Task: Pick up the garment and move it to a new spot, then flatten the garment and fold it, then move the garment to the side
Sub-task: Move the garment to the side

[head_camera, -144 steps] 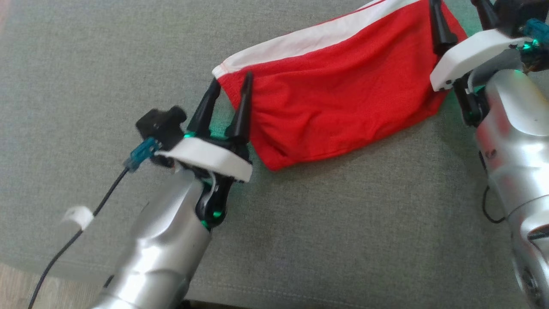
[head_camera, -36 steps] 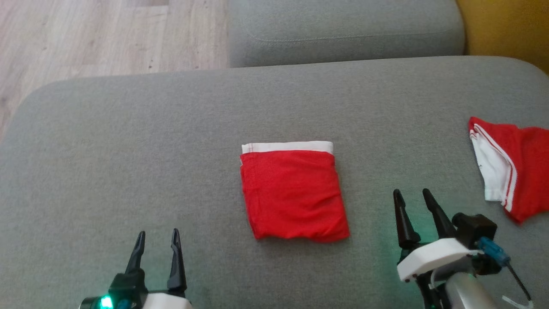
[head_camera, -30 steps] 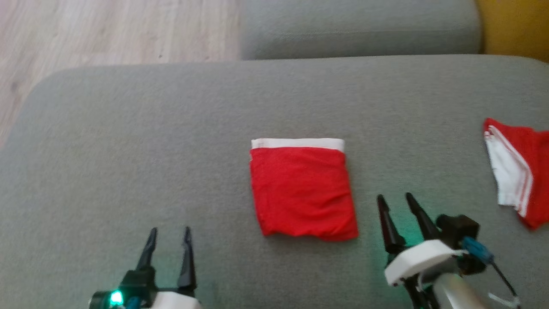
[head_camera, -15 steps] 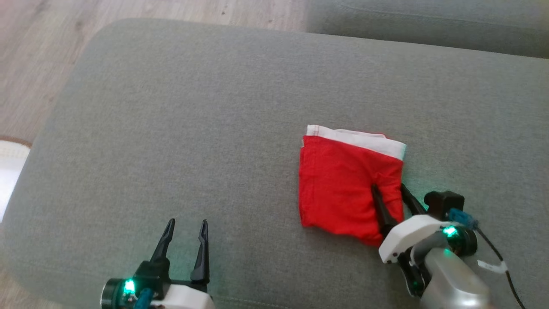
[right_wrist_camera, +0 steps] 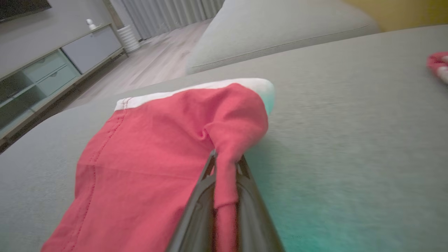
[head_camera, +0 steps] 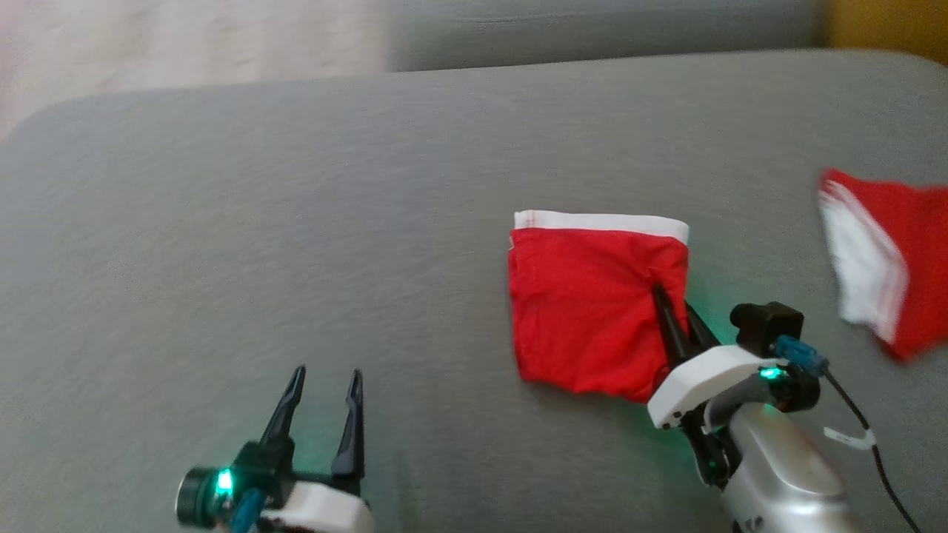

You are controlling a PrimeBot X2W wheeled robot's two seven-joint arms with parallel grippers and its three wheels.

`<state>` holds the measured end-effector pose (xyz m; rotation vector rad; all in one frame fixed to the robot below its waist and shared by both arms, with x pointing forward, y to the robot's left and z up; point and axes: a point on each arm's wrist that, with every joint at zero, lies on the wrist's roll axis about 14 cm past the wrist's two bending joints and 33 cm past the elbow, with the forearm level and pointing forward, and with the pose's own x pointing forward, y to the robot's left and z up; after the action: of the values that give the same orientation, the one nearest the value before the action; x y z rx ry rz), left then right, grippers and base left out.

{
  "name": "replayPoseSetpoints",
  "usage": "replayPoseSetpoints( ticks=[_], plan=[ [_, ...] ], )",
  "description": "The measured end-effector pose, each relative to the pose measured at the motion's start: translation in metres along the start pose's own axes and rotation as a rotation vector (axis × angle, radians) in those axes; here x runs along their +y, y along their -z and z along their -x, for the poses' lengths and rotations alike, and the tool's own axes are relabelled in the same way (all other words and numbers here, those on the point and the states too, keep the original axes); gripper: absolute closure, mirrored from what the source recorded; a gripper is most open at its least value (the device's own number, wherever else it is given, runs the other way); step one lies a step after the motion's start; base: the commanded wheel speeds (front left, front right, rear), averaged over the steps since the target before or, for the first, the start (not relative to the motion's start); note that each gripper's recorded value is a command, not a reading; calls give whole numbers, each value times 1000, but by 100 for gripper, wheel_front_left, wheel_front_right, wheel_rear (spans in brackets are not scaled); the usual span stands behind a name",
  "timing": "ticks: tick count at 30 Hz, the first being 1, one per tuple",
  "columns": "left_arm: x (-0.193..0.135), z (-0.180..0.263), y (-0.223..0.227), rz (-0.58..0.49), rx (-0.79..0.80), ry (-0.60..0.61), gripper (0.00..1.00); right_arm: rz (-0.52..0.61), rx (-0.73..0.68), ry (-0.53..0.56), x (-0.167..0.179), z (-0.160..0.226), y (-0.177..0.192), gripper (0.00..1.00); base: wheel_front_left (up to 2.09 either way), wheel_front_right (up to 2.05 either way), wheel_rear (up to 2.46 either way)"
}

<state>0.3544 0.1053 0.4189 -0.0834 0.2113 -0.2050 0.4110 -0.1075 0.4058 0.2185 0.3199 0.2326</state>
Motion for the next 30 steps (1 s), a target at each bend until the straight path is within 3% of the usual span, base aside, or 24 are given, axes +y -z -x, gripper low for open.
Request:
replayPoseSetpoints(
  ticks=[8,14,20,26,30],
  plan=[
    [-99,-51,-25,-39,-58,317,0,-35,-62,207,-68,55,-9,100,0,0,0],
    [-159,-59,-11,-35,-18,496,0,-40,-63,343,-106,94,-2,100,0,0,0],
    [-176,-66,2,-23,18,562,0,27,-26,379,-122,96,-1,100,0,0,0],
    [-161,-68,14,-34,46,534,0,231,-82,340,-139,61,-62,100,0,0,0],
    [-144,-69,18,-27,58,487,0,365,-73,391,-177,53,-98,100,0,0,0]
  ],
)
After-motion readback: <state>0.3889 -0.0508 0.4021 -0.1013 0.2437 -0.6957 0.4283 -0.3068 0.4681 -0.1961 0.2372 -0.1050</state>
